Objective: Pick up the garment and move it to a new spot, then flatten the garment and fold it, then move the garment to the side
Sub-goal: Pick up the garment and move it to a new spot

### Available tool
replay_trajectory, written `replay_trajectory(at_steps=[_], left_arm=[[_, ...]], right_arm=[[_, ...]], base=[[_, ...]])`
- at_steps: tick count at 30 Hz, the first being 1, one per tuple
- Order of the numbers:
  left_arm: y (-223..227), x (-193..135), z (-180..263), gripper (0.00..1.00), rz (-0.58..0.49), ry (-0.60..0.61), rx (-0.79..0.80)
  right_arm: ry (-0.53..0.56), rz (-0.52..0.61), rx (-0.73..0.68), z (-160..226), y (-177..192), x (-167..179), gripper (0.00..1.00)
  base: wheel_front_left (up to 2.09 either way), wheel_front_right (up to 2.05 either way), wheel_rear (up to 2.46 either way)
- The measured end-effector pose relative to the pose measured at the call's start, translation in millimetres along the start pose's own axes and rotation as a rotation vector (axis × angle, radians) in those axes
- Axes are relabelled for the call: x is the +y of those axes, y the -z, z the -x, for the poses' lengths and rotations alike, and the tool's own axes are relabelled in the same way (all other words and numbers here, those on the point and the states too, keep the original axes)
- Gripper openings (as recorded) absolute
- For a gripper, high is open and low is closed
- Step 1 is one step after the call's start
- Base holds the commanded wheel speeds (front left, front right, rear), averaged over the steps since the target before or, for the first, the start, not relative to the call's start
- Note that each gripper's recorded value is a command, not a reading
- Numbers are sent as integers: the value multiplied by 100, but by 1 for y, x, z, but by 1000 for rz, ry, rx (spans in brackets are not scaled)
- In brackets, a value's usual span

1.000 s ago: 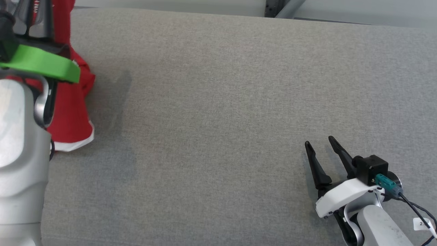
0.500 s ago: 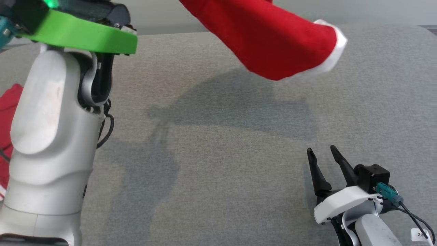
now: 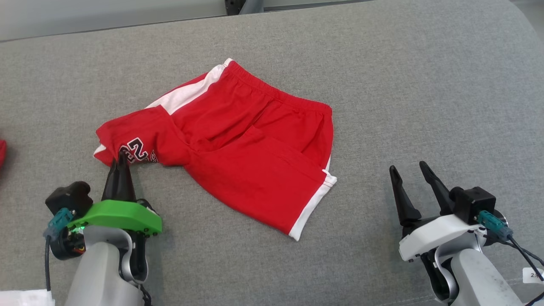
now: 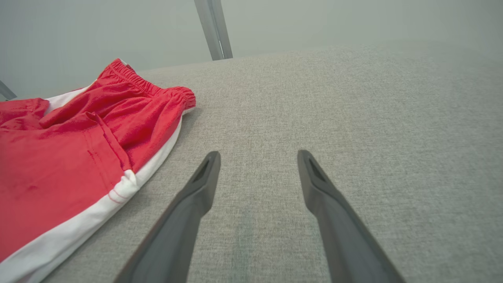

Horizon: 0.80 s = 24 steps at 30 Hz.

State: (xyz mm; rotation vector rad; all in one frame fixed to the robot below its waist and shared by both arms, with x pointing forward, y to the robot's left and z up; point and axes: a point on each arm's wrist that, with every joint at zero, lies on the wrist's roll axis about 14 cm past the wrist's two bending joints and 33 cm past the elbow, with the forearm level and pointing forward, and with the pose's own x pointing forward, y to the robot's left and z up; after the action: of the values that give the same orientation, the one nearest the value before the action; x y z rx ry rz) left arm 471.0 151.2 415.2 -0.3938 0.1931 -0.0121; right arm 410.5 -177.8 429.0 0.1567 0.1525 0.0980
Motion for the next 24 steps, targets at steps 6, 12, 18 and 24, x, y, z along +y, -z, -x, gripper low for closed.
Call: replay_trajectory(at_steps=[6,12,18,24], left_arm=[[3,22,20,100,-37,-63,-4],[-30,25,36,100,-115,-60,-100],[-42,19,62,100,-175,-31,-143],[-30,14,95,100,-211,-6,-120]], right_arm=[[-13,11,-26,-1,-10,2,100],[-32,-1,-57,8,-20,14,100],[-35,-11,-89,22,-29,20,100],[-27,-22,-105,40,-32,22,100]], base=[[0,0,0],[0,0,0],[0,0,0],[0,0,0]])
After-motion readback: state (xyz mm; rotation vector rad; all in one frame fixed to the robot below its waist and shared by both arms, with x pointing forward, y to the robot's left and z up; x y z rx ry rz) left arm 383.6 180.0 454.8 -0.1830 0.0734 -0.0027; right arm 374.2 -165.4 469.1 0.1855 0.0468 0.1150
